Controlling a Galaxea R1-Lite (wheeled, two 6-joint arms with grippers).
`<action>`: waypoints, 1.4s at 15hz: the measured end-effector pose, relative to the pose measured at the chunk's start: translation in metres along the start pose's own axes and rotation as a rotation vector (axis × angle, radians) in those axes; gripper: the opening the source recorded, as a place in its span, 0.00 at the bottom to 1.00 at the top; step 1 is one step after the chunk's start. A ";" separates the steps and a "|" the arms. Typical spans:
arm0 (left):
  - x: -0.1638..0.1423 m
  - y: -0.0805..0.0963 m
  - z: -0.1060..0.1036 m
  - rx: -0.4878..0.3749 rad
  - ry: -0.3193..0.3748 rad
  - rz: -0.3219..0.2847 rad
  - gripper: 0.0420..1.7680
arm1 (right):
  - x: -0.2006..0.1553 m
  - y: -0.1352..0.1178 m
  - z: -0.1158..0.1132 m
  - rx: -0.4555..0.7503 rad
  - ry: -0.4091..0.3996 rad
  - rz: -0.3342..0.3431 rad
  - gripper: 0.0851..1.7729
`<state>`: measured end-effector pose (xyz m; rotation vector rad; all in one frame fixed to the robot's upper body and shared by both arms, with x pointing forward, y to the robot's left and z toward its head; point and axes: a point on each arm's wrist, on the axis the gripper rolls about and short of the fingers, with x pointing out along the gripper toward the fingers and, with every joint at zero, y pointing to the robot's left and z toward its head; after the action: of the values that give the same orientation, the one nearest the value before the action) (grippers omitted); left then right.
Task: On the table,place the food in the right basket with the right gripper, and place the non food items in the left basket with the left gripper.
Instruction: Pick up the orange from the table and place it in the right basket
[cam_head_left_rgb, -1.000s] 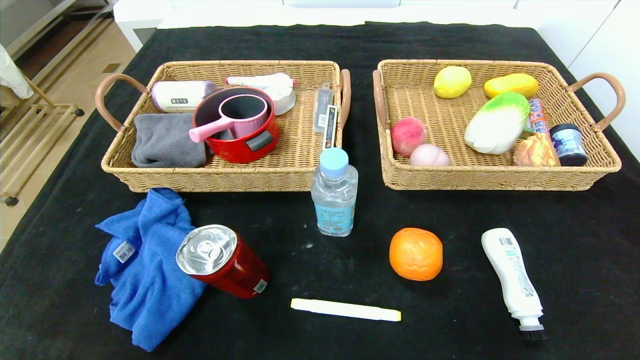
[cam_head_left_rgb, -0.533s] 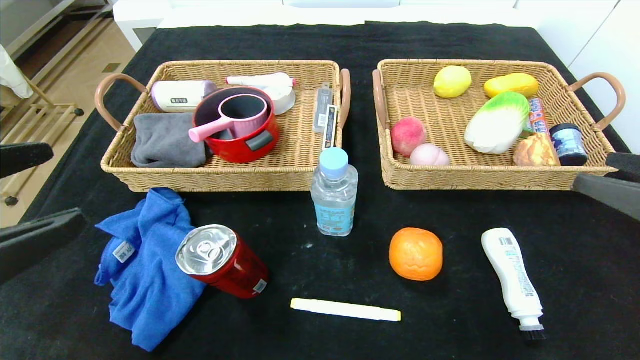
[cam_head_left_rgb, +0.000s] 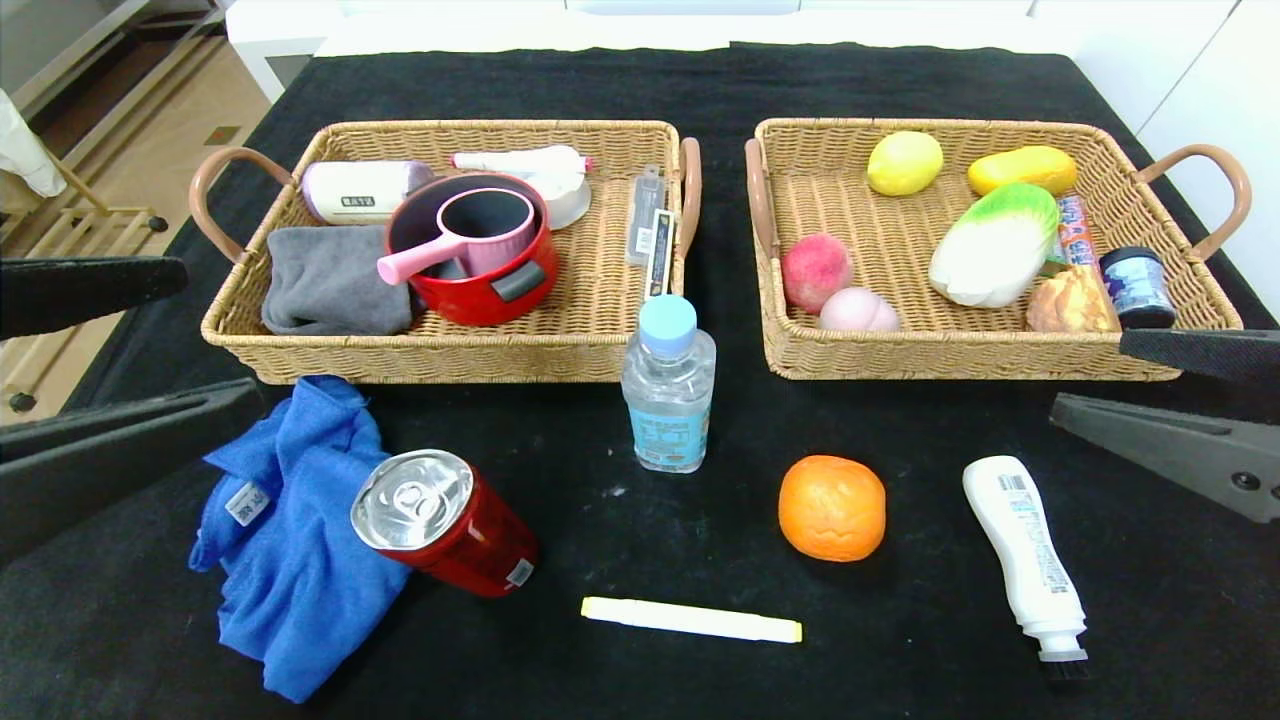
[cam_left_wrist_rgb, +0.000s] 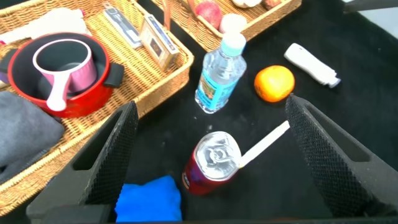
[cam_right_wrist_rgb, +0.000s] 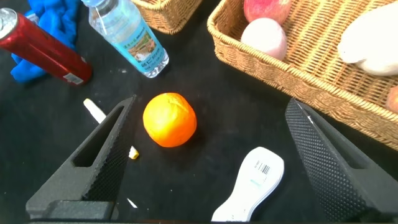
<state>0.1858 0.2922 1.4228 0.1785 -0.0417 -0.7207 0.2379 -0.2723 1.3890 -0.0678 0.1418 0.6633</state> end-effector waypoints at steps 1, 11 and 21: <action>0.001 0.000 -0.001 0.002 0.014 -0.002 0.97 | 0.001 0.000 0.000 0.002 0.003 0.002 0.96; 0.006 -0.002 -0.003 0.036 0.061 -0.046 0.97 | 0.016 0.008 0.003 -0.006 0.018 0.069 0.96; 0.028 -0.003 -0.004 0.023 0.084 -0.021 0.97 | 0.035 0.011 0.000 -0.002 0.062 0.103 0.96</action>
<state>0.2059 0.2721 1.4178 0.2317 0.0321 -0.7334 0.2580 -0.2424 1.3830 -0.0838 0.2051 0.7643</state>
